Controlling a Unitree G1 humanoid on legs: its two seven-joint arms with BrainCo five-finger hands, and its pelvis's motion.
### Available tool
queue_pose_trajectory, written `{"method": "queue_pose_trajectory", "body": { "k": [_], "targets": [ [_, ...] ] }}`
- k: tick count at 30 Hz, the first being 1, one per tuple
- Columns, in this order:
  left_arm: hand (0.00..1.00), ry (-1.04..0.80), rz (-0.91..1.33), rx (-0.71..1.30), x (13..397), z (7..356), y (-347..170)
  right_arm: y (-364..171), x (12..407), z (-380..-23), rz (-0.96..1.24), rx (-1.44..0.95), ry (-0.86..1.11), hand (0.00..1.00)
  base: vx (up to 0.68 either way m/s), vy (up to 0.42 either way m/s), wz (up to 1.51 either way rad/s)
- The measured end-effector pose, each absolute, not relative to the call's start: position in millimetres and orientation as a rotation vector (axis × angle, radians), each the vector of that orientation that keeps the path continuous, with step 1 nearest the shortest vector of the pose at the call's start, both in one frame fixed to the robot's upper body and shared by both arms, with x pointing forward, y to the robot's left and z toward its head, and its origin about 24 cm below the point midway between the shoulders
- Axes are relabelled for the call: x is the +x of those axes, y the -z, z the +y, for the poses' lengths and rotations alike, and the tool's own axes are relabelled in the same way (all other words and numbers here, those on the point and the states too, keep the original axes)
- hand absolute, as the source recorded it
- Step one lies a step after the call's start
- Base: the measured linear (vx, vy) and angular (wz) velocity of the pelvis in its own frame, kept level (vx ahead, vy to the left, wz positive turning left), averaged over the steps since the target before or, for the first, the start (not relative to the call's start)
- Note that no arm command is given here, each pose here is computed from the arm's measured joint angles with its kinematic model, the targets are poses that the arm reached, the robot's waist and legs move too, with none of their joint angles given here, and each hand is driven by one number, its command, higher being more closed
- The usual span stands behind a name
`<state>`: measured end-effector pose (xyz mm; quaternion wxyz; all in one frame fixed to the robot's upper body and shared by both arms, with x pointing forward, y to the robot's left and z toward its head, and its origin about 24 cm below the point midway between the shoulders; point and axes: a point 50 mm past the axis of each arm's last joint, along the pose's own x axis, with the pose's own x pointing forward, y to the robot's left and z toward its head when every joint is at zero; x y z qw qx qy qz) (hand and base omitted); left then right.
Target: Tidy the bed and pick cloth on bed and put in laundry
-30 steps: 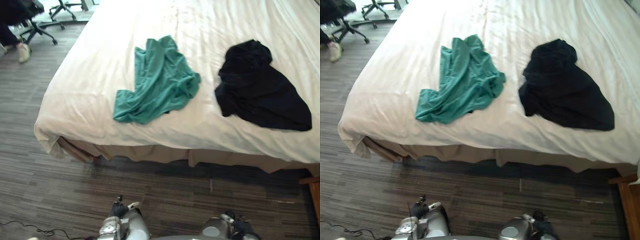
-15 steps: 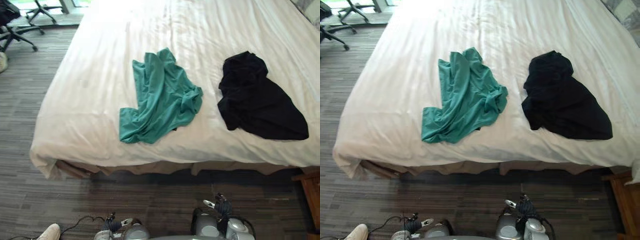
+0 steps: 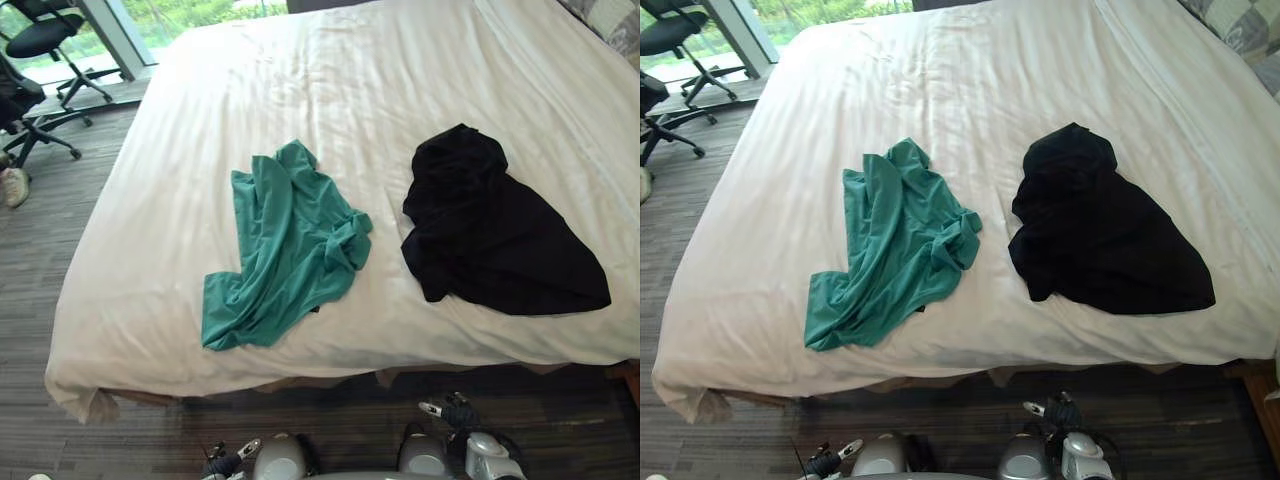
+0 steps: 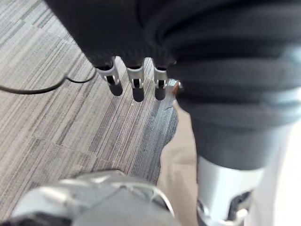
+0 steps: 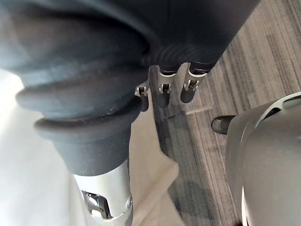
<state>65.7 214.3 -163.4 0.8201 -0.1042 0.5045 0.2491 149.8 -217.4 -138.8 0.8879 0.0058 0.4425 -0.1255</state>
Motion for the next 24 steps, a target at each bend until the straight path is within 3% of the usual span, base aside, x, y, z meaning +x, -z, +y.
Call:
{"method": "queue_pose_trajectory", "body": {
  "k": [6,13,19,24],
  "targets": [
    [0.0,-0.525,1.003,-0.24,79.6,223.5,157.4,143.9,135.3,-212.6,0.937,0.095,0.321,0.0,0.23,0.022,-0.02],
    [0.0,-0.464,1.004,-0.106,76.6,262.3,147.7,146.6,119.6,-211.6,0.937,0.203,0.381,0.0,0.15,-0.123,0.39],
    [0.0,-0.603,1.049,-0.232,48.0,273.2,151.2,151.1,83.3,-242.3,0.953,0.361,0.643,0.0,0.09,-0.162,-0.22],
    [0.0,-0.746,1.012,-0.301,32.3,293.0,145.7,143.2,60.6,-279.7,0.837,0.519,0.956,0.0,0.06,-0.04,-0.14]
  ]
}}
